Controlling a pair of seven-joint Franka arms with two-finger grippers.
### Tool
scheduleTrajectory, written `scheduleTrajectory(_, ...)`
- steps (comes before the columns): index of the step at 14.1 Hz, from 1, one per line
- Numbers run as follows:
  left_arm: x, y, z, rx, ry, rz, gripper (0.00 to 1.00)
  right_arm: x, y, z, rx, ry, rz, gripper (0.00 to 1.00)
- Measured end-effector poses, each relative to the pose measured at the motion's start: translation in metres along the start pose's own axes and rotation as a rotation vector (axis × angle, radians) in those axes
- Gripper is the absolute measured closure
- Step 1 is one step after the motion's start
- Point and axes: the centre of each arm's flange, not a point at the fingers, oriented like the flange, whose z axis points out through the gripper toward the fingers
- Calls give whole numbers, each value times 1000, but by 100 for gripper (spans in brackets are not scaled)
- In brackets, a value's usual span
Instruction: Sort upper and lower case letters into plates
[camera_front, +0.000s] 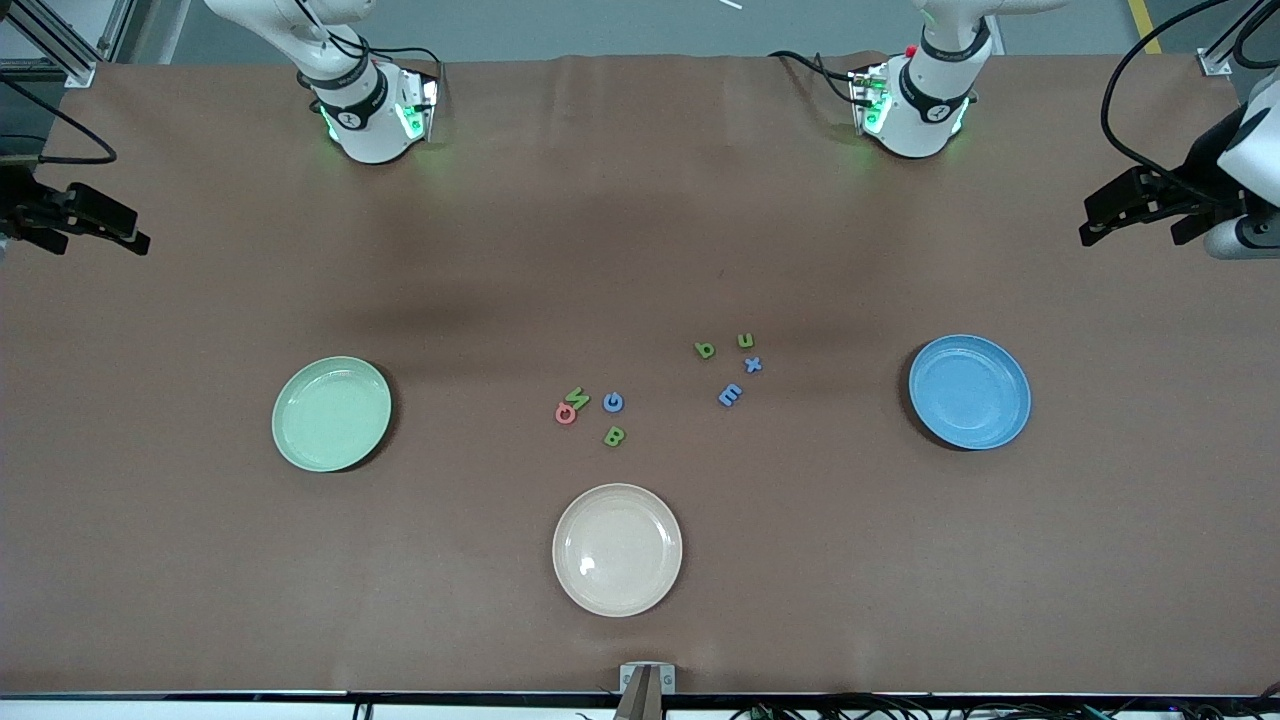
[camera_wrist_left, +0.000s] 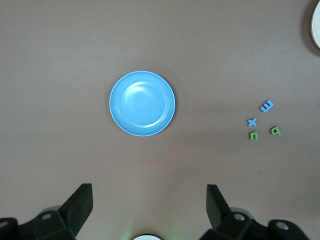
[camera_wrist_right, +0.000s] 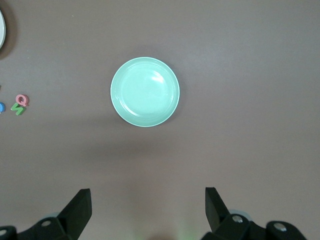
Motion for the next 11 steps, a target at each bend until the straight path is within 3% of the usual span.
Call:
scheduleTrajectory(6, 32, 100, 88, -62, -127, 57, 0, 1, -3, -2, -3, 14, -14, 0)
scheduleTrajectory(11, 48, 209, 184, -78, -138, 85, 0, 1, -2, -3, -10, 16, -15, 0)
